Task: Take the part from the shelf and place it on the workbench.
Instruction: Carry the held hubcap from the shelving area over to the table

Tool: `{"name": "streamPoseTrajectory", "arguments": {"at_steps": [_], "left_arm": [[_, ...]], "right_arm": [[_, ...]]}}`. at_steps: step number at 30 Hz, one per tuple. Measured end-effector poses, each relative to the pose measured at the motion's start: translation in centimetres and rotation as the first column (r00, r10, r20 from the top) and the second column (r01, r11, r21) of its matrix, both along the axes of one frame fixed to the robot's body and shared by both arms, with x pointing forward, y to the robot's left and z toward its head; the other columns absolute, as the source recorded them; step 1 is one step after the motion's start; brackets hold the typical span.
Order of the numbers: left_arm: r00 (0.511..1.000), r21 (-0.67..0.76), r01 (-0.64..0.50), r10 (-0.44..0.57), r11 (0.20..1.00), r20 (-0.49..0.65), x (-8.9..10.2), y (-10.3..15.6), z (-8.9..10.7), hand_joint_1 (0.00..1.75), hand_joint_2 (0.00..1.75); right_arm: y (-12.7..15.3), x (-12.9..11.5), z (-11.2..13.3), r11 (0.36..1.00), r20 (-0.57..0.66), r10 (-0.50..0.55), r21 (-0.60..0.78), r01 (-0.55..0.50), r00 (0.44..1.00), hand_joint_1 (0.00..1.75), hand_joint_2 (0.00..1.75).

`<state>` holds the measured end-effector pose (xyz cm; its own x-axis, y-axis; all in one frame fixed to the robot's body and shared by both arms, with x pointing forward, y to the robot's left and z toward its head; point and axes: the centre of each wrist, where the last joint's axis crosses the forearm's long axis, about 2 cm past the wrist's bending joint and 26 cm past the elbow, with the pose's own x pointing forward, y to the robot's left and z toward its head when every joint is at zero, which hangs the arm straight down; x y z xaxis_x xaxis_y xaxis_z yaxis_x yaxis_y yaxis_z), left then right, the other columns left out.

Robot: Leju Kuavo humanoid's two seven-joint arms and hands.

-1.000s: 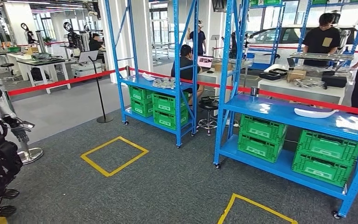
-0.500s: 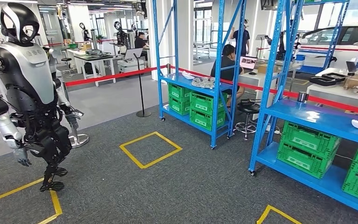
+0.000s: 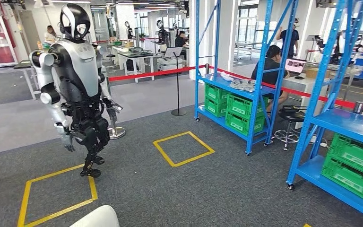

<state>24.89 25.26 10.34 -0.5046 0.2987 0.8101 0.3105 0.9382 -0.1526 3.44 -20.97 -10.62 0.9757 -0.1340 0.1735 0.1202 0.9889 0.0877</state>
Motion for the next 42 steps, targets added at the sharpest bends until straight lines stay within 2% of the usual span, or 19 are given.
{"name": "streamPoseTrajectory", "arguments": {"at_steps": [6, 13, 31, 37, 42], "left_arm": [[0.997, 0.01, -0.055, 0.055, 0.998, 0.063, -0.5, 1.1, 1.2, 1.75, 1.75], [0.994, 0.01, -0.055, 0.054, 0.998, 0.1, -1.4, 1.3, 1.9, 1.75, 1.75], [0.992, 0.018, -0.085, 0.083, 0.996, 0.097, -2.1, 2.1, 1.8, 1.75, 1.75], [0.972, 0.088, -0.202, 0.189, 0.975, 0.143, -2.1, 3.5, 2.6, 1.75, 1.75], [0.936, 0.083, -0.314, 0.294, 0.946, 0.192, -2.2, 7.3, 4.6, 1.75, 1.75]], "right_arm": [[0.1, 0.1, 0.0, 1.0, 0.009, 0.002, 0.006, -0.002, 1.0, 0.0, 0.0], [0.0, 0.1, 0.0, 1.0, 0.025, 0.003, 0.004, -0.003, 1.0, 0.0, 0.0], [-0.1, -0.1, 0.0, 1.0, 0.018, 0.001, 0.003, -0.001, 1.0, 0.0, 0.0], [-0.1, 0.0, 0.0, 1.0, 0.019, -0.002, 0.005, 0.002, 1.0, 0.0, 0.0], [-0.1, -0.3, -0.1, 1.0, 0.007, -0.009, 0.006, 0.009, 1.0, 0.0, 0.0]]}}
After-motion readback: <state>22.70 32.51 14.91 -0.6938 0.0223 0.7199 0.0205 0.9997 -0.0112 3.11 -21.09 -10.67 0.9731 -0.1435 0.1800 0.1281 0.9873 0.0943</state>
